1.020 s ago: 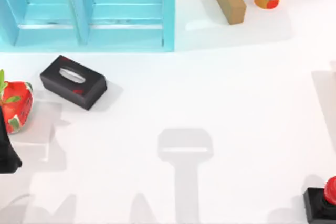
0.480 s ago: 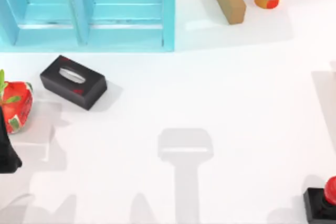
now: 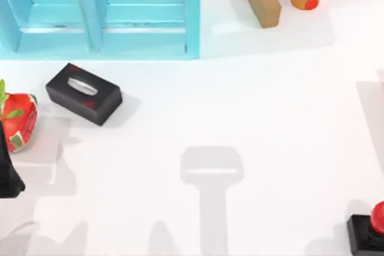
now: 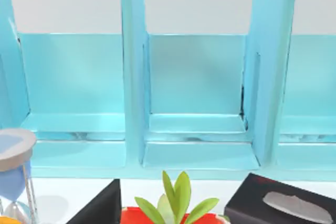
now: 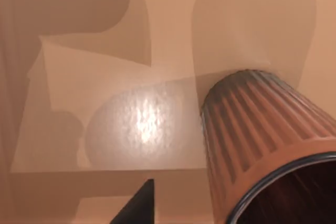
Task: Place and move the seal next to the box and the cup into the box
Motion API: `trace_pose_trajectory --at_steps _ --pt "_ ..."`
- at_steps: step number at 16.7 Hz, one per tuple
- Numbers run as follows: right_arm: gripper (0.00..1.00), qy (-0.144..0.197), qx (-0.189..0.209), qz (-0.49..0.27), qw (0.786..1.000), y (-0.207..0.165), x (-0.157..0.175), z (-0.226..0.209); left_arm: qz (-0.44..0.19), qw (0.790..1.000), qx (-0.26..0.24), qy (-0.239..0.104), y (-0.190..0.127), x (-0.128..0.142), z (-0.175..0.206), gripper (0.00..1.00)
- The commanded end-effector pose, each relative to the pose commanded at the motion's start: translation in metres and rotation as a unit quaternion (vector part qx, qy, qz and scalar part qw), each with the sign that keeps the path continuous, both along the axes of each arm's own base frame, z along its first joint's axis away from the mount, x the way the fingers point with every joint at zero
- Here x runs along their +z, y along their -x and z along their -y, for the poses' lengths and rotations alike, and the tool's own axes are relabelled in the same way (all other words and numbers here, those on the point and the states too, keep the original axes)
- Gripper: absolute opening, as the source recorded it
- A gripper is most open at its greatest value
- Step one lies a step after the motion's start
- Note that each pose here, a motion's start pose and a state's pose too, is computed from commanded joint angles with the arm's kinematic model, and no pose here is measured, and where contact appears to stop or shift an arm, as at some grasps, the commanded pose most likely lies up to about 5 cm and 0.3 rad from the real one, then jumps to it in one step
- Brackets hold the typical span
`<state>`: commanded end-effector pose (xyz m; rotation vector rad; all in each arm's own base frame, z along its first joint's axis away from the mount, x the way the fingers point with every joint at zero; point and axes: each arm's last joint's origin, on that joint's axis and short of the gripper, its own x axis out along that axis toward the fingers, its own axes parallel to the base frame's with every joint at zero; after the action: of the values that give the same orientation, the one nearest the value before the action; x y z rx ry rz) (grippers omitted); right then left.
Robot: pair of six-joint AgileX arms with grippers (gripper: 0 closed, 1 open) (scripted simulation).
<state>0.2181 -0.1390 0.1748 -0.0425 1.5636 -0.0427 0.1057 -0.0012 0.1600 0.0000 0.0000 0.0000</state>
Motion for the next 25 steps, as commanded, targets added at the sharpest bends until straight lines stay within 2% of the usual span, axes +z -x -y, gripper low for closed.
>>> trace_pose_trajectory --at_steps 10,25 --pt "1.0 0.0 0.0 0.0 1.0 -0.001 0.002 0.0 0.0 1.0 0.0 0.0 0.0 0.0 0.0 1.0" --pt "1.0 0.0 0.001 -0.001 1.0 -0.005 0.062 0.003 0.0 1.0 0.0 0.0 0.0 0.0 0.0 1.0"
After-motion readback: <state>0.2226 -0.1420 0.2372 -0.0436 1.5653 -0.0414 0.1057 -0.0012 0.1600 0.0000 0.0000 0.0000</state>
